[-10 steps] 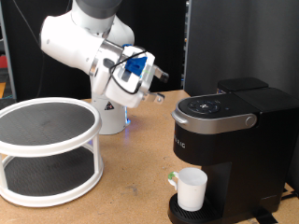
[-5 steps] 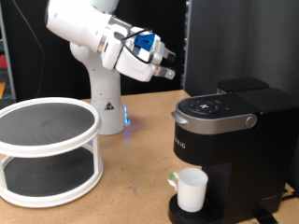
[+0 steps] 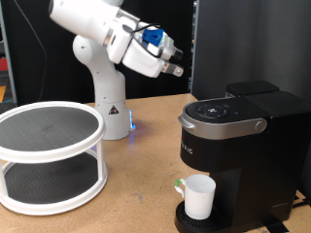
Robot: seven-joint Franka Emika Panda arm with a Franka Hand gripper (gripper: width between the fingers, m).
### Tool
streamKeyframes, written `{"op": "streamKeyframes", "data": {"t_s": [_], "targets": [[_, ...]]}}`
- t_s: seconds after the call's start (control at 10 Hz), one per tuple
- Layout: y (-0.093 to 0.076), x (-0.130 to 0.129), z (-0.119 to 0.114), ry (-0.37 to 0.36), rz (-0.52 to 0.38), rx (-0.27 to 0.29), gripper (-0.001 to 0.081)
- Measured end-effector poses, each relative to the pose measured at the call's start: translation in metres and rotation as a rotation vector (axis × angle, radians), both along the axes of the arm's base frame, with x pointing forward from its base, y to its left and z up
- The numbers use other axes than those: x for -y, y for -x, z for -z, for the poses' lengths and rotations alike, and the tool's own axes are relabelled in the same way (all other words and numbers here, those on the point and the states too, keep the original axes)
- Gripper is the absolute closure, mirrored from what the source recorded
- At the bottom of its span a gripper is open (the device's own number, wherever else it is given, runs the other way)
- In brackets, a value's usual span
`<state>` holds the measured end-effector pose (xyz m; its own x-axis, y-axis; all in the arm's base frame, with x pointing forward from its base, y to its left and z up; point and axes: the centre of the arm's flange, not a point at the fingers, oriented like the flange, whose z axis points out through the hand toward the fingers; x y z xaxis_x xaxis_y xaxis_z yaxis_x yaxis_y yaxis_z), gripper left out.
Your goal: Make a cup of coffee with the keurig machine
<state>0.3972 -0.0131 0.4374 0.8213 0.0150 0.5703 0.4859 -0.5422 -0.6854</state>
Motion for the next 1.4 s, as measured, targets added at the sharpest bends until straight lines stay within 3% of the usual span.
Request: {"op": "streamKeyframes", "data": {"t_s": [0.2,0.4,0.5,0.6,0.8,1.1,1.4], "targets": [[-0.003,-0.024,-0.023,0.241,-0.092,0.002,-0.0001],[-0.008,-0.051,-0.043,0.48,-0.202,0.04,-0.0001],[-0.014,-0.055,-0.044,0.564,-0.233,0.036,-0.0001],[-0.014,-0.054,-0.042,0.533,-0.22,0.026,-0.0001],[-0.014,-0.058,-0.044,0.541,-0.23,0.024,-0.0001],[-0.026,-0.082,-0.063,0.654,-0.285,0.053,-0.0001],[-0.051,-0.104,-0.078,0.669,-0.224,-0.014,-0.0001]]}}
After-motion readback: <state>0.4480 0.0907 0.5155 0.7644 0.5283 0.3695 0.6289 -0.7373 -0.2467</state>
